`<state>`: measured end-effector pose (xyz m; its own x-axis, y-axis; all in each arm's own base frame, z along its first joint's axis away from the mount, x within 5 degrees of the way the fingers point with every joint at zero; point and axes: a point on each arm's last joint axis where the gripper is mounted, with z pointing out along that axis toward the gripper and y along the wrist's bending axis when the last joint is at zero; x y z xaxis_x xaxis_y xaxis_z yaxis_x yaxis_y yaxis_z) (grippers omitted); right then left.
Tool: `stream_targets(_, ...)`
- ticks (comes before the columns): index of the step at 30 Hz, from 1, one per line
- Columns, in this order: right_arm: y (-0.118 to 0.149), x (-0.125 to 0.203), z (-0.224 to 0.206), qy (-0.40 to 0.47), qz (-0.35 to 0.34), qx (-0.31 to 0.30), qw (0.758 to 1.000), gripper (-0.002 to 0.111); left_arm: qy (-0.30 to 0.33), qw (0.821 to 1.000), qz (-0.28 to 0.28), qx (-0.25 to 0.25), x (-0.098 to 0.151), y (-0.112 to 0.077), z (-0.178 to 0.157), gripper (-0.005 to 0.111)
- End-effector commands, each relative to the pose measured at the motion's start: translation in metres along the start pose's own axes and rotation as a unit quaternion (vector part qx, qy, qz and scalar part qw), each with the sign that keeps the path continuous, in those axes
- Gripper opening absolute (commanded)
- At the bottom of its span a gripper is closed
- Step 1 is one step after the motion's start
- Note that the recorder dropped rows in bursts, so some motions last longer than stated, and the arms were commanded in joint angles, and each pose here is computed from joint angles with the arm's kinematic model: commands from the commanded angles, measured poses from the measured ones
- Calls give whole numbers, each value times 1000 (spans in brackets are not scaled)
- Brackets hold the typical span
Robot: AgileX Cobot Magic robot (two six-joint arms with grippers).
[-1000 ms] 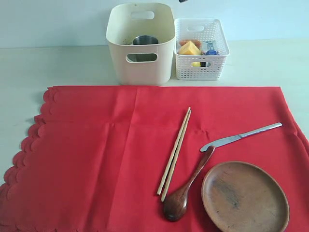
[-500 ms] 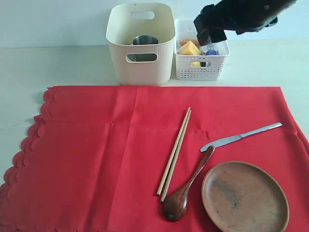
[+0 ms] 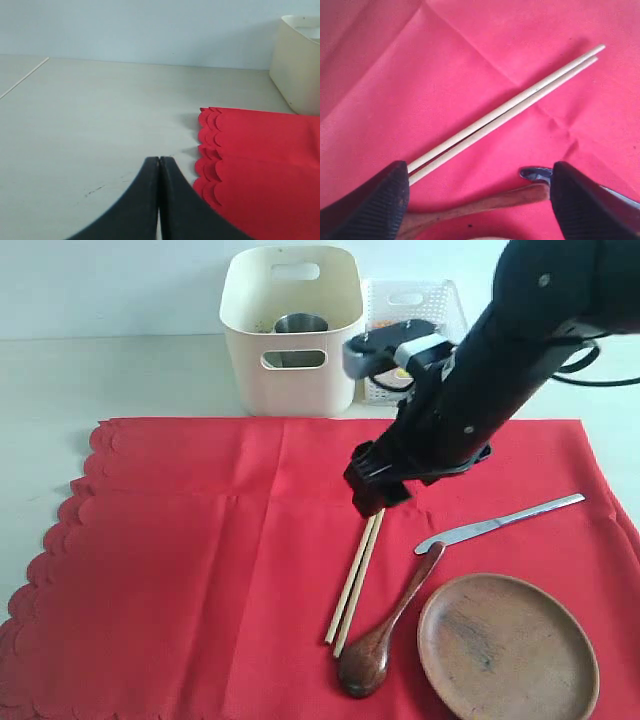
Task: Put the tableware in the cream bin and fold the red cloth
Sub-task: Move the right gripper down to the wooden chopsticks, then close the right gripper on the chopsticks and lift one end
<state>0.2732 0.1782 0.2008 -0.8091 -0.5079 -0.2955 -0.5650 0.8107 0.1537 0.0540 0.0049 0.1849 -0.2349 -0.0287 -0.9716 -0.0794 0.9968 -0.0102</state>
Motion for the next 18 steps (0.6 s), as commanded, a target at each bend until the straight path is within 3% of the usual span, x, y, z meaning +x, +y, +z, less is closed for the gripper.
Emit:
stream_targets(1, 3, -4, 32, 5, 9, 50, 999, 75, -3, 1000, -3, 3, 1, 0, 0, 1)
stream_targets(9, -1, -7, 71, -6, 109, 49, 993, 75, -3, 1000, -3, 3, 1, 0, 0, 1)
stream_targets(18, -4, -2, 98, 15, 120, 50, 991, 75, -3, 1000, -3, 3, 1, 0, 0, 1)
